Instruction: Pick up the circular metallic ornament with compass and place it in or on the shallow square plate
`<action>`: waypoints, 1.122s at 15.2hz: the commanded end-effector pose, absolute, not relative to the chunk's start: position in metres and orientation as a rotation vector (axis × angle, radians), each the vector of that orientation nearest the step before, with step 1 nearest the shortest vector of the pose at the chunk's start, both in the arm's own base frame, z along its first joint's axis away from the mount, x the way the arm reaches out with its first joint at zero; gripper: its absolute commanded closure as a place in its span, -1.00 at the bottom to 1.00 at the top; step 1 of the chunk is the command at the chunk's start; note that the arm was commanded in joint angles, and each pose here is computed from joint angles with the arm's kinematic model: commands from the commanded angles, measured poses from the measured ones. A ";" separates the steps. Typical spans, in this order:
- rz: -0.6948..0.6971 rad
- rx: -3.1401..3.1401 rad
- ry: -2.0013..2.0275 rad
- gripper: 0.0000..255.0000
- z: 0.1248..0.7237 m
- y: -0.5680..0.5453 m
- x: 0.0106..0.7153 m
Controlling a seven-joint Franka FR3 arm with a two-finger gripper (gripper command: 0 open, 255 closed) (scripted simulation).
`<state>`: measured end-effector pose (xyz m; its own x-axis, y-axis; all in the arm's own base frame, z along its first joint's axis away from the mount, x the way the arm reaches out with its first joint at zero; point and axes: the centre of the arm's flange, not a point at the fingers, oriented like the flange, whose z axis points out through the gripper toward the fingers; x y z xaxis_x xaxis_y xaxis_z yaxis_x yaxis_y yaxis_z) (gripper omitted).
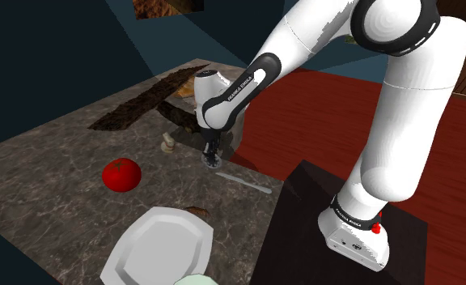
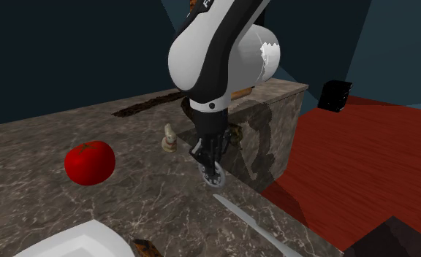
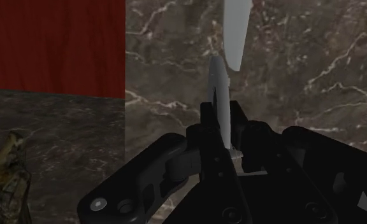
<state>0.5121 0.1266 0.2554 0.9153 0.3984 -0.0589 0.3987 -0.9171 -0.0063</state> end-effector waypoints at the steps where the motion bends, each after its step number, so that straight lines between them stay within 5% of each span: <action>1: -0.092 3.069 0.639 1.00 0.255 0.127 0.512; 17: -0.092 3.069 0.639 1.00 0.313 0.127 0.512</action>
<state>0.5122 0.1263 0.3093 0.9154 0.3983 -0.0585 0.3987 -0.9171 -0.0062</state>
